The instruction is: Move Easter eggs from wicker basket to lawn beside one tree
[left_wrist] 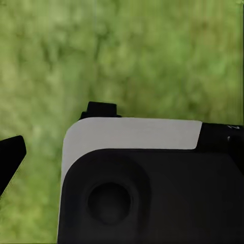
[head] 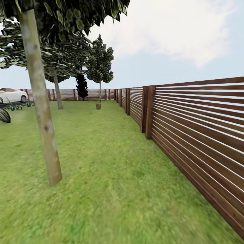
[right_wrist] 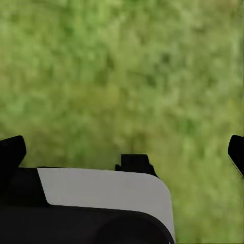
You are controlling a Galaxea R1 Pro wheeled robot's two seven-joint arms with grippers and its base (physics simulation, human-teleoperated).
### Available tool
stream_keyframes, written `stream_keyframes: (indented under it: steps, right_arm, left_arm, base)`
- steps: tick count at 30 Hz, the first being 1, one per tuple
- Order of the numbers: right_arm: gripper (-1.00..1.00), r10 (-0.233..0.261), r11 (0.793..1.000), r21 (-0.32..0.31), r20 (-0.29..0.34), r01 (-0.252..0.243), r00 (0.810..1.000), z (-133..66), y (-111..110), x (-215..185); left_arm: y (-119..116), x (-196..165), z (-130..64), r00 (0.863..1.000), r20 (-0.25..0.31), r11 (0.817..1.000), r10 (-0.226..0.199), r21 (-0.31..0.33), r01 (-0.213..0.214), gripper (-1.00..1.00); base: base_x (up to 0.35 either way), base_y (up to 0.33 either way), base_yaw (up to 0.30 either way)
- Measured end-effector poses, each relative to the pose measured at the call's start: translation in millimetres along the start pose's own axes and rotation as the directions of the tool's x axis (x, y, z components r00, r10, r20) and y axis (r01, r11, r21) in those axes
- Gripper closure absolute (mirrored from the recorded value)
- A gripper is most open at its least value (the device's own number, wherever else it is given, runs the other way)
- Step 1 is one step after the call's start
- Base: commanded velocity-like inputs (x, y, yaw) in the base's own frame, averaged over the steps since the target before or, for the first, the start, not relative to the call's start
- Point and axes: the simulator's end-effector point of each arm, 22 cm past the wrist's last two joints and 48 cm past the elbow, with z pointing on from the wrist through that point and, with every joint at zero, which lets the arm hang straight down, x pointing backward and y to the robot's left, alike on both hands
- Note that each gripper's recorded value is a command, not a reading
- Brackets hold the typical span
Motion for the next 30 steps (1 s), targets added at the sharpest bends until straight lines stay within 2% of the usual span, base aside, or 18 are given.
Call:
stream_keyframes:
  steps: [30]
  right_arm:
    - [-1.0, 0.003, 1.0, -0.002, 0.0, -0.003, 1.0, 0.0, 2.1, 0.2]
  left_arm:
    - [-0.2, -0.1, 0.0, 1.0, 0.0, 1.0, 0.001, 0.0, -0.001, -1.0]
  base:
    - [0.332, 0.0, 0.0]
